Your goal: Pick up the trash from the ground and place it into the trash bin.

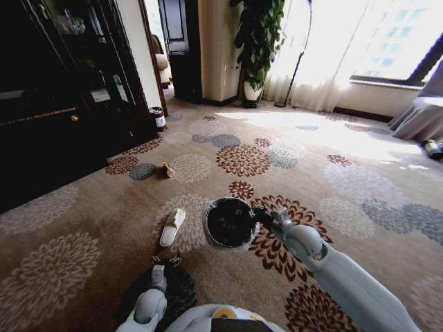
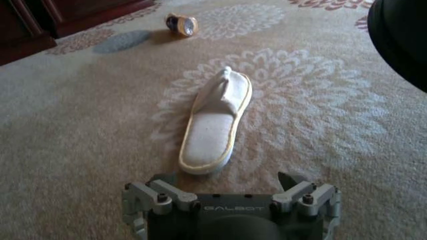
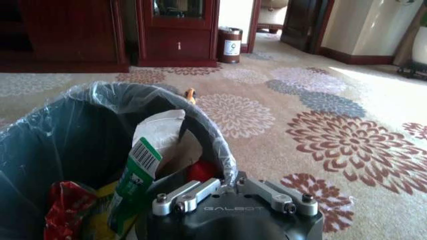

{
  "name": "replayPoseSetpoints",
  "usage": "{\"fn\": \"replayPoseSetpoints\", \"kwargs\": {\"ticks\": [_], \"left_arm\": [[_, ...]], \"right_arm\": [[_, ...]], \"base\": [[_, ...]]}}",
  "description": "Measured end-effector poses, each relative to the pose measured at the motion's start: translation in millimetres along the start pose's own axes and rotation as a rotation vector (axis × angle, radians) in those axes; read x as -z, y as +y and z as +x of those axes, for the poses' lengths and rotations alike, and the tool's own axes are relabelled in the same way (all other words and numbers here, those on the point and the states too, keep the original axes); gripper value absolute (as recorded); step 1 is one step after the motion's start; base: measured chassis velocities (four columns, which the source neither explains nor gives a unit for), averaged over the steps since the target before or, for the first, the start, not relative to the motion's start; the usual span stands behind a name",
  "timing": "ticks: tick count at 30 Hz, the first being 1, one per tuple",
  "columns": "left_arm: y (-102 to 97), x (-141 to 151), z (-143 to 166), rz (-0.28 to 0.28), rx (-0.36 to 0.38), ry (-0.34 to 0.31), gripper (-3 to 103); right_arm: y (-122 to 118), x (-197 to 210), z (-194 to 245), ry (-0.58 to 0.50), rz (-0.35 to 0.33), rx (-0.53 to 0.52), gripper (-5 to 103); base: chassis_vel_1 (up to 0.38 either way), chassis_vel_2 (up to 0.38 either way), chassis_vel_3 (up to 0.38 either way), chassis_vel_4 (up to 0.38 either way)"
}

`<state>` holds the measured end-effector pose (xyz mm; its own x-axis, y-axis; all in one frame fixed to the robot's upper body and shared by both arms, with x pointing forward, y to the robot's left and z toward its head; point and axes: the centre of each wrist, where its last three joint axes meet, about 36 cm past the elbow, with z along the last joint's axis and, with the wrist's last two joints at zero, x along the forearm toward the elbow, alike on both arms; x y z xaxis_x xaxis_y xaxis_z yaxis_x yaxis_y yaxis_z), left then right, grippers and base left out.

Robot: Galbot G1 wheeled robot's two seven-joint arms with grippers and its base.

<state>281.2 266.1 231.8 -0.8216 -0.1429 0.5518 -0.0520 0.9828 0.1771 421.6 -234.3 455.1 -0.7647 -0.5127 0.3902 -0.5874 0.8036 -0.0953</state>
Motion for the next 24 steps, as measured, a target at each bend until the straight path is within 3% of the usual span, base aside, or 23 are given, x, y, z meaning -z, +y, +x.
{"fn": "replayPoseSetpoints", "kwargs": {"ticks": [10,24], "left_arm": [[1.4,1.9,-7.4,0.004,-0.037,0.072,100],[7.0,-16.1,-19.2,0.001,-0.022,0.127,100]], "right_arm": [[-0.4,-0.7,-0.1,-0.003,0.001,-0.002,1],[-0.8,-1.0,1.2,-0.003,0.009,-0.001,1]], "base": [[0.000,0.000,0.000,0.000],[0.000,0.000,0.000,0.000]]}}
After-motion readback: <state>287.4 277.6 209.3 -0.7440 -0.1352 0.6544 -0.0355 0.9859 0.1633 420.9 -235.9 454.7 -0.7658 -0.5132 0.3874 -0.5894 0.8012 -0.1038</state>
